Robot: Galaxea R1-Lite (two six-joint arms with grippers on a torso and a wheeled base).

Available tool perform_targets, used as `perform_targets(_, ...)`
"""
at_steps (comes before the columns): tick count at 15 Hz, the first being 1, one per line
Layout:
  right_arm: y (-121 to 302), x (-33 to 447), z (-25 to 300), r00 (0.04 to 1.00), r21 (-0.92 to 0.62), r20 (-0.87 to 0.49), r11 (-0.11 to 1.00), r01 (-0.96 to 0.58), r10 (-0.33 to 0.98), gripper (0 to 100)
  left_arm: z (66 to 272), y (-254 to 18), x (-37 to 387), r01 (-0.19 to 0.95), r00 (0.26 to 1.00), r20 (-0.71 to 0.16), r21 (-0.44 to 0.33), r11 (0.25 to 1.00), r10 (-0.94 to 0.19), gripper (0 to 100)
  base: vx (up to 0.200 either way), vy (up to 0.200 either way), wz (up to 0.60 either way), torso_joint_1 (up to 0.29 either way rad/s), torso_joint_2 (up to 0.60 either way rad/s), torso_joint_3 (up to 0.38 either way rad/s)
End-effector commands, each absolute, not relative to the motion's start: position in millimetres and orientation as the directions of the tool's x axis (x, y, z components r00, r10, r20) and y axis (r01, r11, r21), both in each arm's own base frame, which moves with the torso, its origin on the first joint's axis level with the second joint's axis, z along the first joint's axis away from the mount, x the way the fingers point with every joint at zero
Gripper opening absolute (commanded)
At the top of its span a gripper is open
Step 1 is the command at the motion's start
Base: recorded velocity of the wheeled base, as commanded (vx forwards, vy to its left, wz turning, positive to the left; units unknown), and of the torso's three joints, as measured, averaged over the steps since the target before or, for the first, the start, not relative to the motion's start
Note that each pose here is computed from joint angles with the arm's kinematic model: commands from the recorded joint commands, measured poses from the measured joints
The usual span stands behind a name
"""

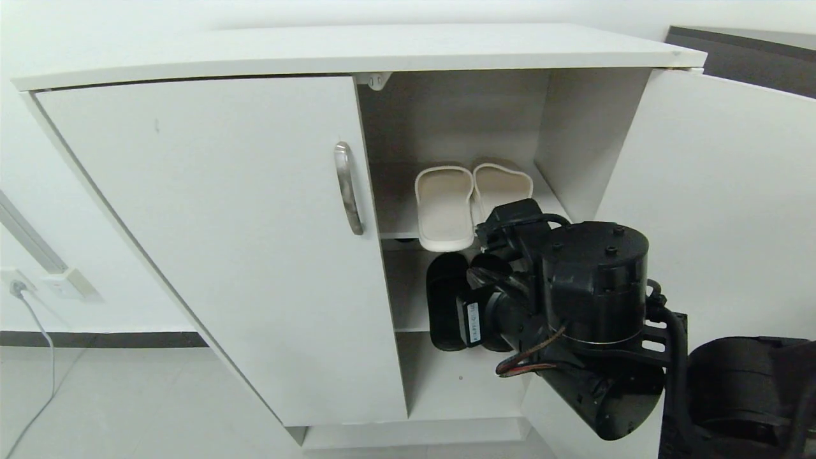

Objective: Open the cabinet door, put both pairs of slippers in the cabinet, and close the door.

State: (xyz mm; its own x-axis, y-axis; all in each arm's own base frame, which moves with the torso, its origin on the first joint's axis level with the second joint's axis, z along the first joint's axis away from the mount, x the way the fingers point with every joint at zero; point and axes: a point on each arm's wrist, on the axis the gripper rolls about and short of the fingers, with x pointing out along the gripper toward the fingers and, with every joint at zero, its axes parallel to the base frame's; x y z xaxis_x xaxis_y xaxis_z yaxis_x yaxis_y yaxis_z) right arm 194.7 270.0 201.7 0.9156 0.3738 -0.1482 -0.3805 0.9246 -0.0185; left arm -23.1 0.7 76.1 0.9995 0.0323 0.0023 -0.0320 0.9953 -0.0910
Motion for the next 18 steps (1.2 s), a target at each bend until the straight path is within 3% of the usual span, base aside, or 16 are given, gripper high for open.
perform_targets(1, 271, 195, 200, 0.914, -0.021, -0.152, 0.924, -0.383, 0.375, 0, 76, 1, -23, -0.033, 0.999, 0.002, -0.092, 0.995, 0.034, 0, -0.2, 0.0, 0.0, -0.007, 0.01, 0.002)
perform_targets(12, 268, 198, 192, 0.916, -0.032, -0.175, 0.928, -0.371, 0.36, 0, 76, 1, -23, -0.033, 0.999, 0.002, -0.092, 0.995, 0.034, 0, -0.2, 0.0, 0.0, 0.001, 0.01, 0.002)
perform_targets(18, 257, 202, 181, 0.914, -0.064, -0.193, 0.925, -0.374, 0.356, 0, 76, 1, -23, -0.035, 0.999, 0.002, -0.095, 0.995, 0.035, 0, 0.0, 0.0, 0.0, 0.0, 0.0, 0.0)
